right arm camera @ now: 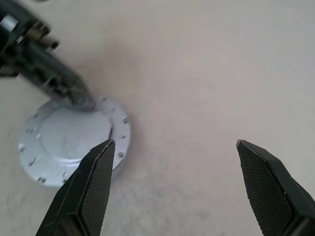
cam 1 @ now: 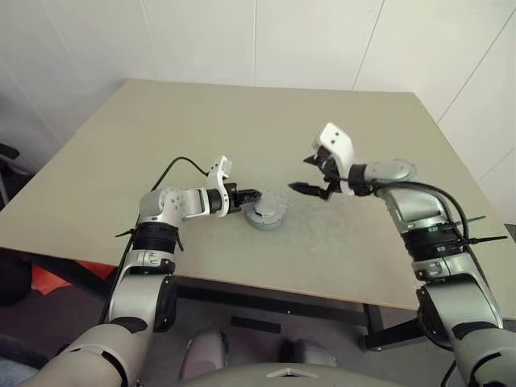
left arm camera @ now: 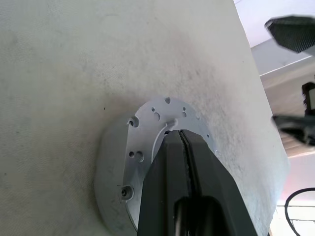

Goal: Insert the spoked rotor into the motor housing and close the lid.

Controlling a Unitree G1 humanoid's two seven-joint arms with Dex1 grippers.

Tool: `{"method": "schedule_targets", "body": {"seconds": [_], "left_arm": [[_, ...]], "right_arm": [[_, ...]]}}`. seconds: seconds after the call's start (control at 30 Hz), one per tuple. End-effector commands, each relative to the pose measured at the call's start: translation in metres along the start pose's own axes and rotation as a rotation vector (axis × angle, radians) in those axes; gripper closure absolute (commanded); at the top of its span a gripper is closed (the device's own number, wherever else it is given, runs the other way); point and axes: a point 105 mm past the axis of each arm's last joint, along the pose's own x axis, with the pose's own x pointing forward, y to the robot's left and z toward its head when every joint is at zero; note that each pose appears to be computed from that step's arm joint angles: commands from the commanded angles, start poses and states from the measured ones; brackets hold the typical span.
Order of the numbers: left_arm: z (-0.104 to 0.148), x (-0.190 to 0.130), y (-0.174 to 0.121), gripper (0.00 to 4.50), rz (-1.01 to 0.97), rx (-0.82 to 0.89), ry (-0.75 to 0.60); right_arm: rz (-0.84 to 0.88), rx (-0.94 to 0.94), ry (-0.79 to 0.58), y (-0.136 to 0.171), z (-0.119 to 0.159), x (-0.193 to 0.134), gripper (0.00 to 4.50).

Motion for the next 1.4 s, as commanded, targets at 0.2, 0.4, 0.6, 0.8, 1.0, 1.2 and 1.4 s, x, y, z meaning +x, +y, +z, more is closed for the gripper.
{"method": "schedule_targets", "body": {"seconds": [0.2,0.4,0.6,0.8,1.0,1.2,1.4], "left_arm": [[-0.015,-0.002,0.016,4.50,0.059,-0.022,0.057],[-0.013,-0.005,0.019,4.50,0.071,-0.009,0.041],[-0.011,-0.007,0.022,4.50,0.084,-0.003,0.026],[-0.008,-0.008,0.024,4.50,0.096,0.007,0.014],[-0.006,-0.011,0.027,4.50,0.105,0.009,0.000],[-0.005,-0.014,0.030,4.50,0.117,0.008,-0.010],[-0.002,-0.015,0.032,4.50,0.125,0.011,-0.019]], "right_arm": [[-0.101,0.644,0.034,-0.026,-0.033,-0.008,0.03],[0.049,0.936,0.128,0.005,-0.050,-0.011,0.03],[0.131,1.021,0.158,0.029,-0.052,0.002,0.03],[0.173,1.108,0.169,0.054,-0.059,0.022,0.03],[0.188,1.146,0.156,0.068,-0.058,0.035,0.03],[0.203,1.162,0.125,0.068,-0.049,0.038,0.03],[0.241,1.195,0.087,0.073,-0.037,0.045,0.03]]}}
